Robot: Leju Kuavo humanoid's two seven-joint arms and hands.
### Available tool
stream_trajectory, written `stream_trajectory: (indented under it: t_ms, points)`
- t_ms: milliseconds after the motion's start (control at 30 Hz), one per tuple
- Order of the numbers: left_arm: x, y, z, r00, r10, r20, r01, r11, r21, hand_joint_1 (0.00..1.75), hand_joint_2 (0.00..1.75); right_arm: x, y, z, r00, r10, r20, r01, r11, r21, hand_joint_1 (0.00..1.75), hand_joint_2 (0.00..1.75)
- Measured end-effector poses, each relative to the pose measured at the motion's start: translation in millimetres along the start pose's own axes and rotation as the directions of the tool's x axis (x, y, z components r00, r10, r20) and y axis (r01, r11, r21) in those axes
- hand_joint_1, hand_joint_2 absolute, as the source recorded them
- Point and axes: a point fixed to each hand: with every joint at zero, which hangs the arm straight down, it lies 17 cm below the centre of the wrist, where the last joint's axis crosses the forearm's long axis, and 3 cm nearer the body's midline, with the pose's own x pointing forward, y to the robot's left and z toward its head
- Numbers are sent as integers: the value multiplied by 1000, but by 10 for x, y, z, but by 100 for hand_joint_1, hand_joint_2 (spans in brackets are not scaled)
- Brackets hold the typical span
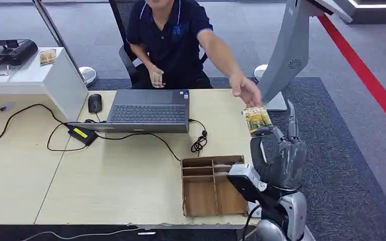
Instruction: Pass the card to the sensor for recognition and then transmit it.
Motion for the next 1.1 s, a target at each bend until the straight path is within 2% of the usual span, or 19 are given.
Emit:
stream_trajectory:
  t_ms: [67, 167, 333, 367, 800, 1100]
  points:
    - [0, 0, 0, 1000, 0, 0, 0, 1000, 0, 0, 0, 2, 4, -4, 1000, -1, 0, 1, 1000, 0, 175, 175]
    - [-4, 5, 1, 1000, -7, -1, 7, 1000, 0, 0, 0, 46, 236, -33, 1000, -19, -11, 19, 999, 28, 175, 175]
    - [-6, 2, 2, 1000, -10, -1, 10, 1000, -2, 0, 0, 34, 298, -36, 1000, -18, -19, 19, 999, 37, 175, 175]
    - [-6, 2, 2, 1000, -11, -1, 11, 1000, -2, 0, 0, 29, 310, -34, 1000, -18, -20, 18, 999, 39, 2, 175]
    - [-15, 6, 0, 1000, -16, -3, 16, 1000, 1, 0, 0, 70, 350, -28, 1000, -18, -4, 19, 999, 36, 0, 175]
    - [-20, 14, -2, 1000, -14, -4, 14, 1000, 5, 0, 0, -22, 365, 42, 995, -80, -58, 82, 996, 31, 0, 175]
